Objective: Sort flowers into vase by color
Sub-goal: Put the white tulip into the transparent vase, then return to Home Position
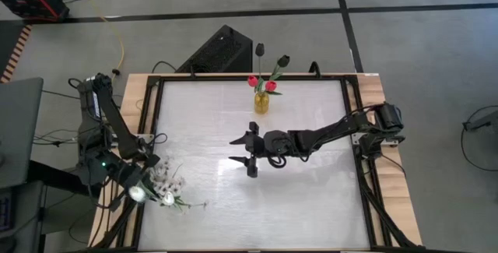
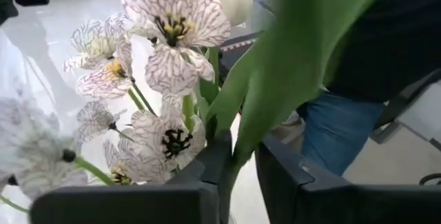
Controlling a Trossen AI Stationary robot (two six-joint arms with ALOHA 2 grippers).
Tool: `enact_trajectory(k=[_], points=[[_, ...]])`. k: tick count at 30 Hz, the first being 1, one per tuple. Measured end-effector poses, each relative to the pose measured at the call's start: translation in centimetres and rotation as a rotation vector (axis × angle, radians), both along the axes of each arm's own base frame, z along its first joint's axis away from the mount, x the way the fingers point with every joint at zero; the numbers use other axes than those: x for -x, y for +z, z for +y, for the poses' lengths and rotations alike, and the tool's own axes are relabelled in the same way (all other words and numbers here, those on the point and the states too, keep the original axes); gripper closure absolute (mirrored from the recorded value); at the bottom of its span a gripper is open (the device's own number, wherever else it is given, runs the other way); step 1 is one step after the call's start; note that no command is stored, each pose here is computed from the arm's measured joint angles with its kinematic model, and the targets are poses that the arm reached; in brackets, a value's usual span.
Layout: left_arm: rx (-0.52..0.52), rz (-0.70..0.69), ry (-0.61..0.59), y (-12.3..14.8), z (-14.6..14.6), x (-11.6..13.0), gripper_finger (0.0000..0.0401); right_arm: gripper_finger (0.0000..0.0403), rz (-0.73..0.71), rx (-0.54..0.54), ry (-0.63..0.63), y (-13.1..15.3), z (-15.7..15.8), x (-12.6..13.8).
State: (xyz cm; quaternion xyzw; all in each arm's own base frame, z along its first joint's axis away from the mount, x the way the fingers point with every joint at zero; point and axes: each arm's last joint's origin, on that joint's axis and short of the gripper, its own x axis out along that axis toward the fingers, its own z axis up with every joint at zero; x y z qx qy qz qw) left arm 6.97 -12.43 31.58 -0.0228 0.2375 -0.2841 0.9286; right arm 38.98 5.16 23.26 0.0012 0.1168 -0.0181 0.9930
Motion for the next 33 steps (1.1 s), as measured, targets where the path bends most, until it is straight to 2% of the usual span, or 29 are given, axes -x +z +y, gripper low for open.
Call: enact_trajectory(k=[9,12,17,23,29,31,33], points=[[0.069,0.030,-0.021,0.7,0.4,0.3,0.0297,0.0137,-0.001,0.012,0.021,0.0,0.0,0.0],[0.133,0.069,-0.017,1.4,1.1,0.7,0.0293,0.0137,-0.001,0.020,0.023,0.0,0.0,0.0],[0.179,0.110,0.012,2.1,2.3,1.2,0.0292,0.0137,0.000,0.040,0.029,0.0,0.0,0.0],[0.223,0.085,0.006,3.6,3.5,1.7,0.0291,0.0137,-0.007,0.067,0.034,0.6,-0.1,0.2],[0.143,-0.115,0.047,5.4,4.1,1.6,0.0291,0.0137,-0.001,0.094,0.040,2.3,-0.3,1.3],[0.063,-0.215,0.116,5.8,4.2,1.4,0.0291,0.0137,0.002,0.095,0.039,2.8,-0.3,1.6],[-0.044,-0.314,0.243,6.0,4.2,0.9,0.0291,0.0137,0.021,0.097,0.036,3.2,-0.5,2.1]])
